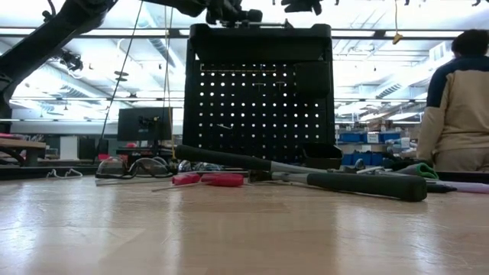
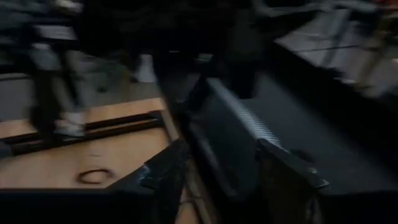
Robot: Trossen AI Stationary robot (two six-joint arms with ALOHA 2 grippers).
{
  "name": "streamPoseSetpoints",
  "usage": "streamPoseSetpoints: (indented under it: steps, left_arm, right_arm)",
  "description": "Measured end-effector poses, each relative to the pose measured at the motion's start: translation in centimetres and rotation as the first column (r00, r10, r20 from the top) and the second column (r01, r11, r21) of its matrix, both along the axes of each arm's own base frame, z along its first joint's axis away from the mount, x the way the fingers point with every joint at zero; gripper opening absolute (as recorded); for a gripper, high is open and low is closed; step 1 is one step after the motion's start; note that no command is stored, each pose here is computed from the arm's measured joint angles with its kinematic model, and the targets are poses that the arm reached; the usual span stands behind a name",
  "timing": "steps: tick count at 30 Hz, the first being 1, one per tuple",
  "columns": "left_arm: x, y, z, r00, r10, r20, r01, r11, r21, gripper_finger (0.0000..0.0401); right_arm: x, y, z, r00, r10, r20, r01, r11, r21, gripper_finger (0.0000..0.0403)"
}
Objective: Hang tools onto peg board
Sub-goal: Remove the clamp from the top of the peg board
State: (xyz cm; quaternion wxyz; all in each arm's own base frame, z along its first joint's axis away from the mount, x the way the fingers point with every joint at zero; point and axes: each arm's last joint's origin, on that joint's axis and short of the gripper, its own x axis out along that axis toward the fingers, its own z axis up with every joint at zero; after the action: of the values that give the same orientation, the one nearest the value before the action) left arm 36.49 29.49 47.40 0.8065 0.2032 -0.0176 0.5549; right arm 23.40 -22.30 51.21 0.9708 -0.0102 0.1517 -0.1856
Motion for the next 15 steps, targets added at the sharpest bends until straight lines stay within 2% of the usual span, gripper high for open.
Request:
streamPoseSetpoints:
  steps: [3, 8, 11, 15]
  left_arm:
    - [0.3, -0.4, 0.0, 1.0, -0.022, -0.013, 0.022, 1.0, -0.004, 0.0098]
    - [1.5, -0.8, -1.4, 0.992, -0.069, -0.108, 0.065, 0.997, -0.041, 0.0098]
    - [1.7, -0.9, -1.7, 0.988, -0.077, -0.131, 0.069, 0.996, -0.059, 0.0098]
    - [1.6, -1.2, -1.4, 0.989, -0.076, -0.125, 0.069, 0.996, -0.057, 0.0098]
  right_arm:
    - [-0.3, 0.0, 0.2, 0.995, -0.091, -0.045, 0.088, 0.994, -0.065, 0.023]
    - [0.3, 0.6, 0.1, 0.984, -0.123, -0.129, 0.097, 0.976, -0.195, 0.0275]
    - [0.7, 0.8, -0.1, 0.976, -0.134, -0.172, 0.085, 0.96, -0.266, 0.0288]
    - [1.1, 0.5, -0.9, 0.954, -0.187, -0.235, 0.107, 0.943, -0.315, 0.0286]
